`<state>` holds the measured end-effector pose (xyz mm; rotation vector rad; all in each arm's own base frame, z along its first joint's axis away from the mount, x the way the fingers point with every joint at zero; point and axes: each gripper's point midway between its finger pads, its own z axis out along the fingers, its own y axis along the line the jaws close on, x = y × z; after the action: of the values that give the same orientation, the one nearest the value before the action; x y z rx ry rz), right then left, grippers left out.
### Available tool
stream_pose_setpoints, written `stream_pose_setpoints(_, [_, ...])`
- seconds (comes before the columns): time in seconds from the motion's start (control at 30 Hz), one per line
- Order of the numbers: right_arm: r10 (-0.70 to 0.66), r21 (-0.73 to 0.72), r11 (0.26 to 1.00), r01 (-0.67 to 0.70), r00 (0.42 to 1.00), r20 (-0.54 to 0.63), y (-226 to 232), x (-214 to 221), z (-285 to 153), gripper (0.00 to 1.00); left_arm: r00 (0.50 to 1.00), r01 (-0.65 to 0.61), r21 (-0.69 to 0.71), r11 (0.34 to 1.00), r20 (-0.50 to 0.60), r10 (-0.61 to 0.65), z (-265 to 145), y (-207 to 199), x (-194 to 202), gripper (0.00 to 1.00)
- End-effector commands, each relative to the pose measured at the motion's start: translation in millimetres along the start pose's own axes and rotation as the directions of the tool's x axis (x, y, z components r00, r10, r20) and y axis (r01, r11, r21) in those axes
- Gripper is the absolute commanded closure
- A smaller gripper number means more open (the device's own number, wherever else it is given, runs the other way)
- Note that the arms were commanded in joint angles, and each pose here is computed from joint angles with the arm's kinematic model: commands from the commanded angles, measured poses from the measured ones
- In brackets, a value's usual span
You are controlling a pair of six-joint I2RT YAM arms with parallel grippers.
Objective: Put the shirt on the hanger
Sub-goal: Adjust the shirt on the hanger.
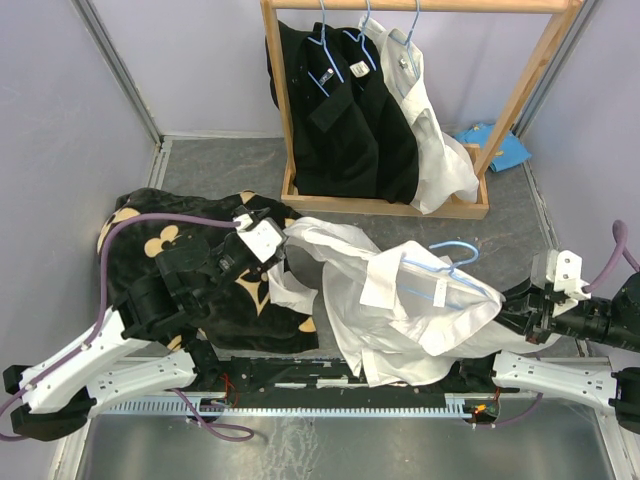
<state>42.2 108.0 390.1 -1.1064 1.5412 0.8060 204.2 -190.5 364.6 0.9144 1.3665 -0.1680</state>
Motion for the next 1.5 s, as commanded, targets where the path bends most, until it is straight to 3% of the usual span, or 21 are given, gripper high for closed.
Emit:
stream_pose_setpoints(0.0, [0.005,-0.103,0.995,0.010,0.989,0.148,17.9,-37.5,-2.0,1.00,0.997,0.039,0.062,0.997,0.065,-0.043,-7.4,-4.1,-20.1,0.41])
stream_pose_setpoints(0.1, [0.017,-0.163,0.987,0.012,0.984,0.178,28.7,-42.6,-0.5,1.00,0.997,0.029,0.111,0.993,0.067,-0.036,-4.5,-15.4,-16.8,0.65])
stream_pose_setpoints(0.17, [0.018,-0.174,0.985,0.014,0.983,0.184,30.6,-44.3,-0.2,1.00,0.998,0.023,0.129,0.991,0.056,-0.030,-1.4,-21.6,-11.7,0.73])
stream_pose_setpoints(0.23, [0.019,-0.143,0.990,0.007,0.984,0.180,25.1,-44.7,0.2,1.00,0.999,0.028,0.132,0.991,0.040,-0.033,1.2,-24.0,-7.4,0.66])
stream_pose_setpoints(0.3, [0.019,-0.064,0.998,-0.009,0.986,0.166,11.0,-43.3,0.0,1.00,0.999,0.037,0.113,0.993,0.029,-0.041,1.7,-21.1,-5.6,0.49])
stream_pose_setpoints(0.33, [0.021,-0.008,1.000,-0.020,0.987,0.157,1.0,-41.7,-0.7,1.00,0.999,0.040,0.101,0.994,0.028,-0.043,0.4,-18.3,-6.3,0.40])
stream_pose_setpoints(0.37, [0.023,0.034,0.999,-0.028,0.989,0.145,-6.4,-39.5,-1.1,1.00,0.999,0.042,0.089,0.995,0.029,-0.044,-1.4,-15.0,-7.3,0.19])
stream_pose_setpoints(0.43, [0.029,0.102,0.994,-0.042,0.992,0.126,-18.1,-35.3,-1.9,1.00,0.998,0.047,0.060,0.997,0.038,-0.049,-8.1,-6.5,-10.8,0.05])
stream_pose_setpoints(0.6, [0.039,0.151,0.988,-0.046,0.998,0.048,-26.3,-20.9,9.1,1.00,0.994,0.049,0.061,0.997,0.093,-0.054,-30.2,3.6,-24.4,0.04])
stream_pose_setpoints(0.77, [0.027,0.041,0.999,-0.026,1.000,-0.005,-8.4,-16.9,35.6,1.00,0.970,-0.098,0.302,0.948,0.244,0.023,-52.2,-34.0,-47.1,0.07])
stream_pose_setpoints(0.9, [0.018,-0.091,0.996,-0.016,1.000,0.018,13.6,-23.7,55.5,1.00,0.944,-0.147,0.402,0.904,0.330,0.007,-57.0,-54.7,-61.8,0.07])
stream_pose_setpoints(1.07, [0.008,-0.218,0.976,0.005,0.998,0.059,34.9,-31.5,72.0,1.00,0.937,-0.174,0.440,0.881,0.349,0.011,-50.3,-64.5,-66.5,0.11])
stream_pose_setpoints(1.47, [-0.012,-0.280,0.960,0.022,0.999,0.037,44.3,-28.5,87.1,1.00,0.918,-0.201,0.580,0.789,0.392,-0.055,-48.1,-94.5,-82.3,0.19])
